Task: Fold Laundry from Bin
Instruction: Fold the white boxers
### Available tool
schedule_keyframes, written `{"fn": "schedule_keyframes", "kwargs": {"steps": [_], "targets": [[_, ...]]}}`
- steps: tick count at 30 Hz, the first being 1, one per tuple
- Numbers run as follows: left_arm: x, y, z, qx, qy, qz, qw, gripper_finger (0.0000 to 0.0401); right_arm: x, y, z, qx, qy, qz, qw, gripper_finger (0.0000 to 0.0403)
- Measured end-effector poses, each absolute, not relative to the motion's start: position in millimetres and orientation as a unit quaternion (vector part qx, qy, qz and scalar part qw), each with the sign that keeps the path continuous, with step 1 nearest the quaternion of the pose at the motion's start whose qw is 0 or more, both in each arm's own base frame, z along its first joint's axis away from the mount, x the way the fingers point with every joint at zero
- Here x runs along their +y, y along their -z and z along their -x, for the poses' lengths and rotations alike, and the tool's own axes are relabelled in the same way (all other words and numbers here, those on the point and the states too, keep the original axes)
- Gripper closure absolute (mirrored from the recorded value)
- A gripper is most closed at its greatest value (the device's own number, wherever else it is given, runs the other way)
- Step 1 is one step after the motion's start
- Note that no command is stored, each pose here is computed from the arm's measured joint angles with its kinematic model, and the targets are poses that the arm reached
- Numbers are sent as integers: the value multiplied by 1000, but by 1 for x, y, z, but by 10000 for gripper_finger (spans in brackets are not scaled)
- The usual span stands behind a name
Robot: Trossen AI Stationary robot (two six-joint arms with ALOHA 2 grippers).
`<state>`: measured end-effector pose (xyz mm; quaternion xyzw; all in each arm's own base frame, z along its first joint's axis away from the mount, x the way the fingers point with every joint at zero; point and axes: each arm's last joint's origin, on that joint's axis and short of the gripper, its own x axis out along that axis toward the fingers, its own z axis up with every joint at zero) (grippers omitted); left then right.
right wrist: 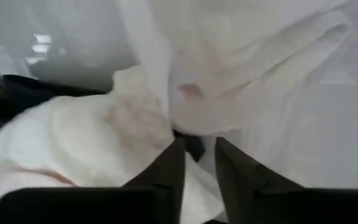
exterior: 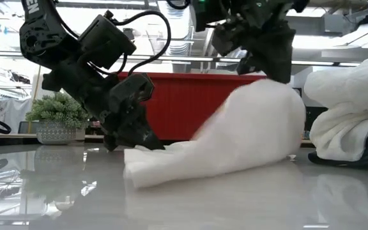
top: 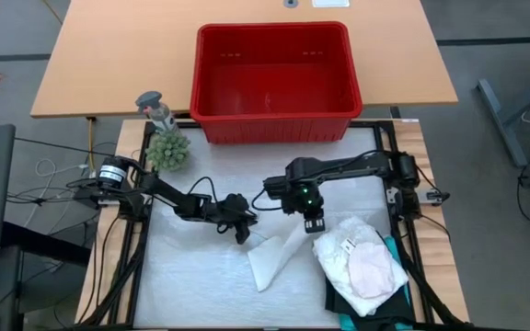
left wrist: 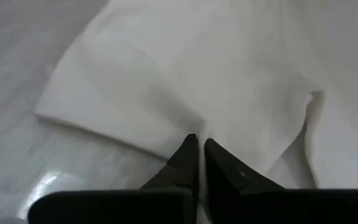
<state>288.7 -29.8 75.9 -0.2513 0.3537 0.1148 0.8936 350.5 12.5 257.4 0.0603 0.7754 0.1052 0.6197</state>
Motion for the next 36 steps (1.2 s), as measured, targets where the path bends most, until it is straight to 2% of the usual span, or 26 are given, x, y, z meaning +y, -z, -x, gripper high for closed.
{"fn": "schedule_keyframes", "kwargs": {"steps": [3,8,12,17,21,29,36], "targets": [[-30,-76,-289,354,-118,260,891,396,14,-262,-349,771,-98,-73,625,279],[-32,-76,-288,356,-123,275,885,395,23,-265,-347,768,-106,-81,626,198],[-35,-75,-287,358,-120,273,885,395,13,-264,-360,724,-70,-39,685,160],[-35,-75,-287,357,-124,274,884,395,-26,-263,-372,677,41,-76,731,155],[-35,-75,-287,357,-123,271,885,395,-54,-263,-371,665,83,-118,733,155],[-35,-75,-287,356,-126,267,887,395,-54,-218,-363,683,30,-183,706,155],[-35,-75,-287,355,-127,266,887,395,-51,-185,-359,673,34,-180,717,155]]}}
